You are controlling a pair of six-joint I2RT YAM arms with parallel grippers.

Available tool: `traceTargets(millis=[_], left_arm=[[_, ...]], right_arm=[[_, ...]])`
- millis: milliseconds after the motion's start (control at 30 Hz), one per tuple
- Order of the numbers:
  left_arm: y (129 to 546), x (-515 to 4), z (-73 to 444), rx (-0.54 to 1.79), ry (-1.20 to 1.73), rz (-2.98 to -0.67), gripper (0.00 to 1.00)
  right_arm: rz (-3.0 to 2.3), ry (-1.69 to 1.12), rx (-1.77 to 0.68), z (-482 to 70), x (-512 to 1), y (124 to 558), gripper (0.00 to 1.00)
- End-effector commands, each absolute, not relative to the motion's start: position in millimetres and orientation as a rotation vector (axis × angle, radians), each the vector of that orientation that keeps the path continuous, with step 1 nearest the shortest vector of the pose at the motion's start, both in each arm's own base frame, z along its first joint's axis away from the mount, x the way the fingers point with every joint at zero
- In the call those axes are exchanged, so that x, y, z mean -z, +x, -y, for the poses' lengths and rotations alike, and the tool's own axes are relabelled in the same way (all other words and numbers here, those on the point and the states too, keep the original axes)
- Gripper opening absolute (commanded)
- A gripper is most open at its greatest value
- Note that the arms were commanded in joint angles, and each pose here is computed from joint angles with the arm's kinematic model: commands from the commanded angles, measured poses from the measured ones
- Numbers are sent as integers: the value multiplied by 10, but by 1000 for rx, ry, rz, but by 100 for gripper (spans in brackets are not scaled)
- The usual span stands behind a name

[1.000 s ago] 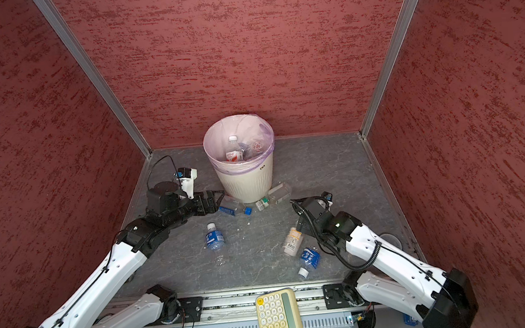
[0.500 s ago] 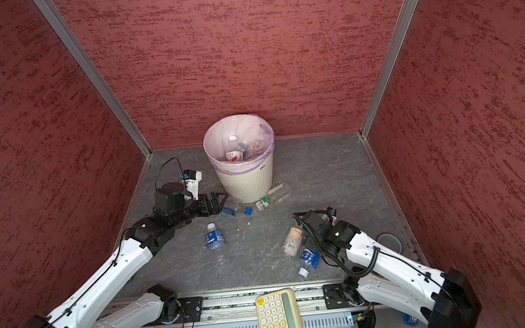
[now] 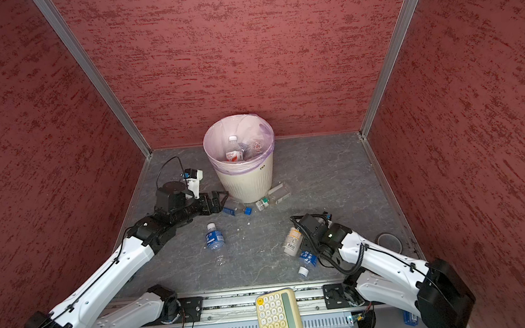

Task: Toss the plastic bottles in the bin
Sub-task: 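Close the right gripper on the clear blue-labelled bottle beside the white-capped bottle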

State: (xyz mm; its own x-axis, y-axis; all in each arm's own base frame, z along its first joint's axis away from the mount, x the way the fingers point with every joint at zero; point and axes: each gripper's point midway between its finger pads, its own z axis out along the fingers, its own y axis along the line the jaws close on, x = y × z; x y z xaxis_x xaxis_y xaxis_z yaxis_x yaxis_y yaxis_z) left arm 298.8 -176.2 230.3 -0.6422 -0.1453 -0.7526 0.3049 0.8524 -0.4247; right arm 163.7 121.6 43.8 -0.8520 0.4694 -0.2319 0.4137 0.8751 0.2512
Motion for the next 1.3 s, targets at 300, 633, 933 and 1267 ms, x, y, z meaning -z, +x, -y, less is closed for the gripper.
traceTargets(millis=[300, 633, 933, 1267], left_arm=[[2978, -2305, 1699, 672, 99, -2169, 99], [2937, -2338, 1636, 654, 88, -2170, 99], [2913, -2353, 1603, 645, 76, -2173, 99], [2887, -2337, 1583, 645, 62, -2185, 99]], right_arm=[[-2696, 548, -216, -1346, -547, 2007, 49], [-2637, 442, -240, -1506, -641, 2396, 49], [-2591, 336, -236, -1611, -805, 2708, 49], [-2542, 270, -232, -1622, -997, 2887, 49]])
